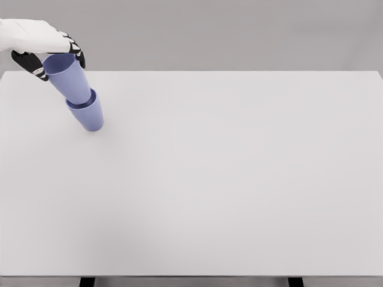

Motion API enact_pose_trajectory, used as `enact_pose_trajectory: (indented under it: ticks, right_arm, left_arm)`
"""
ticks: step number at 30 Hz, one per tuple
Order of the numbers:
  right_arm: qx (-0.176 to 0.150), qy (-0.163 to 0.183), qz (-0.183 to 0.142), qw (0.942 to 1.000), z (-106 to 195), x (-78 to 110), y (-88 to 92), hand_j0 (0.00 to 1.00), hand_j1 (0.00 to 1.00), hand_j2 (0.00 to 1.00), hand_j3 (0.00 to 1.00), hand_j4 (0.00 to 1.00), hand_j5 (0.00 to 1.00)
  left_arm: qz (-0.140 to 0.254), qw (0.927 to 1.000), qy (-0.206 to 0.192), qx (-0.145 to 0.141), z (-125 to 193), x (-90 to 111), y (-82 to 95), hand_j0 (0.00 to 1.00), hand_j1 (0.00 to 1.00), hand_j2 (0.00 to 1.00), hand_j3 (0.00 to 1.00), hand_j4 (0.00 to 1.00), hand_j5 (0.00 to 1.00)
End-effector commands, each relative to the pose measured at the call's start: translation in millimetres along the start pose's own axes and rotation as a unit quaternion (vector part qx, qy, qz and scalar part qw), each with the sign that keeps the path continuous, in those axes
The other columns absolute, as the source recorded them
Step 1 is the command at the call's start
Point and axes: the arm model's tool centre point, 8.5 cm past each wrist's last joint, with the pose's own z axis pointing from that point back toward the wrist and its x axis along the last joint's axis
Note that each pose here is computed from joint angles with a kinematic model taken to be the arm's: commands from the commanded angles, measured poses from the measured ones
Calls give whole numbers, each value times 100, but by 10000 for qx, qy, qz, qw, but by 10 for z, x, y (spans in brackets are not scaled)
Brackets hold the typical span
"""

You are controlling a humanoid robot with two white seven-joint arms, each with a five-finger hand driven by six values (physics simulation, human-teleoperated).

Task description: Place the right cup on the left cup with left arm

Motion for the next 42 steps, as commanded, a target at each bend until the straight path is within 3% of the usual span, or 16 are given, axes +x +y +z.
enact_pose_trajectory:
  ticks: [1,6,7,16,23,32,34,40,42]
  right_arm:
    - [-2,-5,0,10000,0,3,0,100,100,100,100,100,100]
    - [-2,-5,0,10000,0,3,0,100,100,100,100,100,100]
    - [-2,-5,0,10000,0,3,0,100,100,100,100,100,100]
    - [-2,-5,0,10000,0,3,0,100,100,100,100,100,100]
    - [-1,3,-1,10000,0,-2,0,100,100,100,100,100,100]
    - [-1,3,-1,10000,0,-2,0,100,100,100,100,100,100]
    - [-1,3,-1,10000,0,-2,0,100,100,100,100,100,100]
    - [-1,-4,7,10000,0,3,0,100,100,100,100,100,100]
    - [-1,3,-1,10000,0,-2,0,100,100,100,100,100,100]
  left_arm:
    - [3,10000,8,11,2,-2,7,70,70,70,70,70,70]
    - [-7,10000,-7,-9,-12,9,-5,70,70,70,70,70,70]
    - [69,9999,-47,-76,-57,21,-107,70,70,70,70,70,70]
    - [64,9999,-60,-72,-60,30,-106,70,70,70,70,70,70]
    - [62,10000,-48,-60,-44,24,-100,86,86,86,86,86,86]
    - [42,9999,-78,-47,-53,43,-86,88,88,88,88,88,88]
    - [47,10000,-61,-35,-38,31,-83,97,97,97,97,97,97]
    - [-33,9999,-146,78,16,103,-13,100,100,100,100,100,100]
    - [-92,9994,-179,270,108,141,89,100,100,100,100,100,100]
